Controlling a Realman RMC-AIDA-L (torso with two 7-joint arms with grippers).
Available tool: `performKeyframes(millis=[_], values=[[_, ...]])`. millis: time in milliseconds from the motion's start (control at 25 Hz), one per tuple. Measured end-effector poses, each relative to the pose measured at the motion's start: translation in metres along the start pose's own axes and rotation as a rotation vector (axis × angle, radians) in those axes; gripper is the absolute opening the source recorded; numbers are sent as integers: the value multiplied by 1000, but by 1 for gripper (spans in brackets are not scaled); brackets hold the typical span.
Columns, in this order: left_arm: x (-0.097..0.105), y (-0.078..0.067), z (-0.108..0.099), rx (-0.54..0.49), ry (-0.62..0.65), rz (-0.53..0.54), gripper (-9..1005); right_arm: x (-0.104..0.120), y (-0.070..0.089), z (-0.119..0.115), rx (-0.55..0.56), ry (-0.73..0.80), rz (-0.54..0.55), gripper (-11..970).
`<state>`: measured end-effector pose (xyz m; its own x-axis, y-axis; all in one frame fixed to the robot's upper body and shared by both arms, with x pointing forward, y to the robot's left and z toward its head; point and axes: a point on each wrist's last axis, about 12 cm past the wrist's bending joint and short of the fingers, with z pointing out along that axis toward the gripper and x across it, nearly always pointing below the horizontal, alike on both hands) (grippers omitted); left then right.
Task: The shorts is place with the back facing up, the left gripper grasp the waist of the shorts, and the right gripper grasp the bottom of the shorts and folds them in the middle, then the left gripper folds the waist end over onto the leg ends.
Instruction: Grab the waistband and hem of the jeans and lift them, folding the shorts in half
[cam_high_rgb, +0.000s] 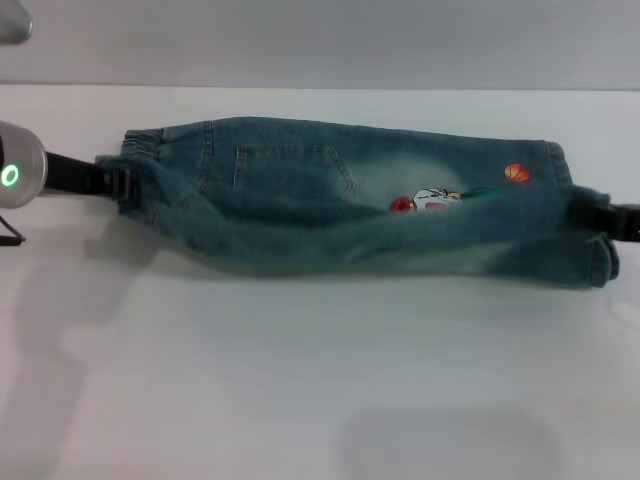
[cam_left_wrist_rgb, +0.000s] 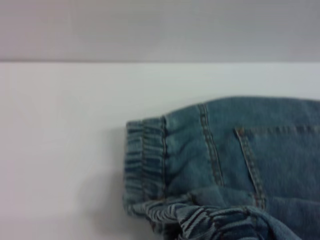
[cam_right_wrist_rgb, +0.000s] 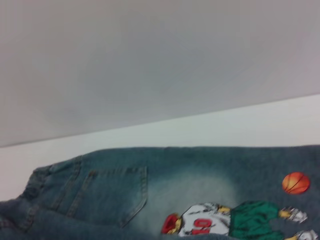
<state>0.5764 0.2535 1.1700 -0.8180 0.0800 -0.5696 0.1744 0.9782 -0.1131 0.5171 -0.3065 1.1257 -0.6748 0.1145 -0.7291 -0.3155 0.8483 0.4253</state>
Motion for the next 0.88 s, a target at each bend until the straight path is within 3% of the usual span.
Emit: performKeyframes(millis=[400,880], values=[[-6,8,14,50,-110,-73,226,0,-23,-2,28,-86,42,47],[-20,1,28,93,-172,-73,225,-6,-34,10,13,-138,66,48]])
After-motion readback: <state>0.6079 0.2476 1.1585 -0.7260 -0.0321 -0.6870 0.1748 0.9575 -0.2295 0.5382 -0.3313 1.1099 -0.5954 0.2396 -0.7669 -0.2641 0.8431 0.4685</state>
